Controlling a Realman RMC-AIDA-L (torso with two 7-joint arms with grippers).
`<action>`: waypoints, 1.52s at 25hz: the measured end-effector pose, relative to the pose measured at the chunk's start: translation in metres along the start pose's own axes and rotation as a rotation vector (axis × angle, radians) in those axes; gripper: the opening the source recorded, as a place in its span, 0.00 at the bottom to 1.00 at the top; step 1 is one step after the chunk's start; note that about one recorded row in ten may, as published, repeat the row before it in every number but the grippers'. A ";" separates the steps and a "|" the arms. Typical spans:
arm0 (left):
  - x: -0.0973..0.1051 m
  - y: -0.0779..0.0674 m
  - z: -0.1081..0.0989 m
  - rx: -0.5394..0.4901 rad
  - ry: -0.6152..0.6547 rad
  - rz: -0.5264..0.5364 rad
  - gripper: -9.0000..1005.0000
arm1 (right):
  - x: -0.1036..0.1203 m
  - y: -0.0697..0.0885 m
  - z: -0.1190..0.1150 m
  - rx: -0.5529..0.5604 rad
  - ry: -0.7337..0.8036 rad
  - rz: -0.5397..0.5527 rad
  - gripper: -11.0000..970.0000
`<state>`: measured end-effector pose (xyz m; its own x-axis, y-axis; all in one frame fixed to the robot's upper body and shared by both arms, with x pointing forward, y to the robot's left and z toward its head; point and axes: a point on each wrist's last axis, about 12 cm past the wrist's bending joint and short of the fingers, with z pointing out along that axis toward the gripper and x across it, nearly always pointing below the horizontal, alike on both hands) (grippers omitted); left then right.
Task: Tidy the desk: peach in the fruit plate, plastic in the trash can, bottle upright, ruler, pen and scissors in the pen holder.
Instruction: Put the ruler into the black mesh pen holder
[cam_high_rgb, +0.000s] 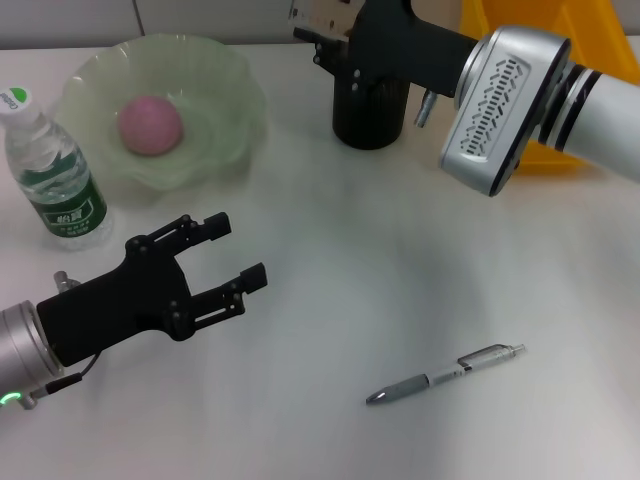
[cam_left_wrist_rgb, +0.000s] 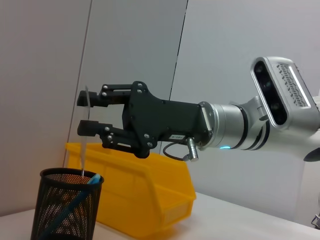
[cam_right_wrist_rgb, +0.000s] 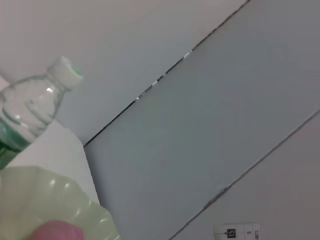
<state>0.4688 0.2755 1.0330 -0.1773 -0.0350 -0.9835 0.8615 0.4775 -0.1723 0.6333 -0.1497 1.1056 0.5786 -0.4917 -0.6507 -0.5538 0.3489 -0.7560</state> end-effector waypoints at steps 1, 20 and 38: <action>0.000 0.000 0.000 0.000 0.000 0.000 0.78 | 0.000 0.000 0.000 0.000 0.000 0.000 0.42; -0.006 0.002 0.010 0.036 -0.003 0.019 0.78 | 0.008 -0.009 0.002 0.147 0.062 0.417 0.42; -0.014 0.005 0.018 0.075 -0.021 0.041 0.78 | 0.012 -0.017 0.004 0.210 0.086 0.548 0.41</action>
<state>0.4841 0.2621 1.0449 -0.1318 -0.0353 -0.9907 0.9011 0.4121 -0.1346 0.6525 -0.1581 1.1100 0.1862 -0.2552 -0.9488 -0.6224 0.7166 -0.3149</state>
